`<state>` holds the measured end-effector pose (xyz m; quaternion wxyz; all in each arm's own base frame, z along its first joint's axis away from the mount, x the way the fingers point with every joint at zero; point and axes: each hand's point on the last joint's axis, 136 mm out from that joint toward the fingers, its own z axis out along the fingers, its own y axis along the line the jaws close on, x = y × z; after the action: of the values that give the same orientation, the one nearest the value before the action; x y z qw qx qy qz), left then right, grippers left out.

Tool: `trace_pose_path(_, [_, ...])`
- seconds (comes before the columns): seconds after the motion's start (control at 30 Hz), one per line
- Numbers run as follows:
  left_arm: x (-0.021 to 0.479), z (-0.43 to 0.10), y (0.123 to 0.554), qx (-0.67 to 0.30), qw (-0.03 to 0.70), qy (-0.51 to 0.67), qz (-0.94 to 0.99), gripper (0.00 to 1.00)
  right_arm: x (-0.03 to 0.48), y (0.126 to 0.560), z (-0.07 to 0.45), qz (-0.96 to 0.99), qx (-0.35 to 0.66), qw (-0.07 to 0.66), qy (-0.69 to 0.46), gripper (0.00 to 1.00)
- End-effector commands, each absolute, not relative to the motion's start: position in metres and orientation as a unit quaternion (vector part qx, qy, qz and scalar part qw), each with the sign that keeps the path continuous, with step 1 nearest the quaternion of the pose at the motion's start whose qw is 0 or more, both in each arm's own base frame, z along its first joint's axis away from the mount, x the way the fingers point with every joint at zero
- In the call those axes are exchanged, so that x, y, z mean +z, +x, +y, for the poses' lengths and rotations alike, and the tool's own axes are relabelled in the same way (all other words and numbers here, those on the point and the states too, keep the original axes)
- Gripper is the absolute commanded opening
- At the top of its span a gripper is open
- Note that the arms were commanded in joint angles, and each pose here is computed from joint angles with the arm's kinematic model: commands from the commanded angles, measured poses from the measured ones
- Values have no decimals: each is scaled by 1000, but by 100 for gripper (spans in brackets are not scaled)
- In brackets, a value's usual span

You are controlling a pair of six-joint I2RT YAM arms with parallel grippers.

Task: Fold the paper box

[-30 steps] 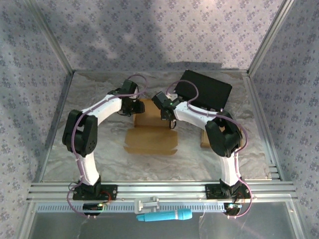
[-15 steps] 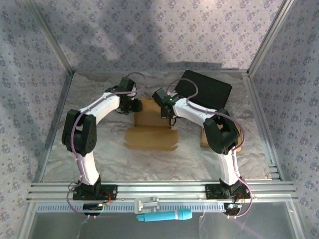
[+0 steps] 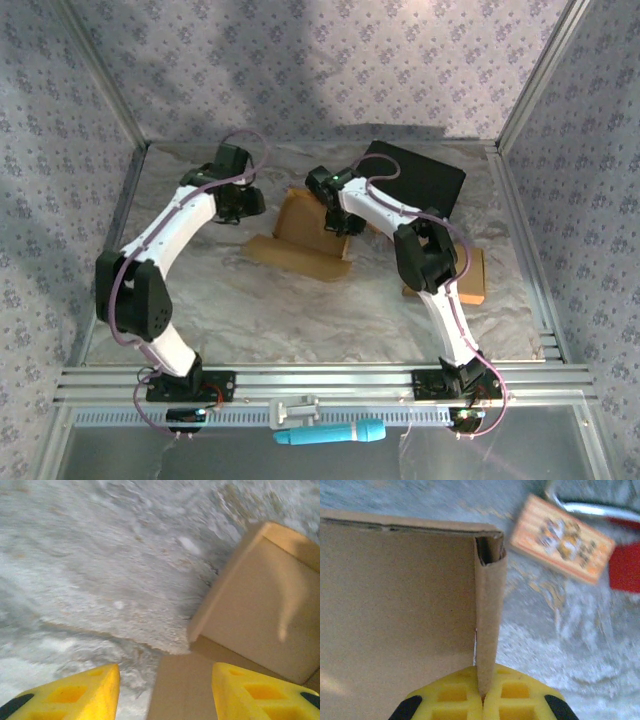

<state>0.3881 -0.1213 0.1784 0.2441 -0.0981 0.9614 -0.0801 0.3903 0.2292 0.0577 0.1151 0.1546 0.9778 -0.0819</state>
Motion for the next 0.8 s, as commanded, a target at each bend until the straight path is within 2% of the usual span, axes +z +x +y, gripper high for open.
trace_pose_path(0.0, [220,-87,371,-48,275,-147,949,51,23,331,212,965,-142,-10,219,0])
trace_pose_path(0.2, [243,-67,338,-41,297,-167,939,50,33,309,215,933,-140,-51,326,0])
trace_pose_path(0.5, [193,-59,273,-54,238,-180,953,42,33,267,236,867,-125,-150,459,0])
trace_pose_path(0.77, [137,-80,247,-113,175,-201,957,36,28,238,252,822,-124,-200,518,0])
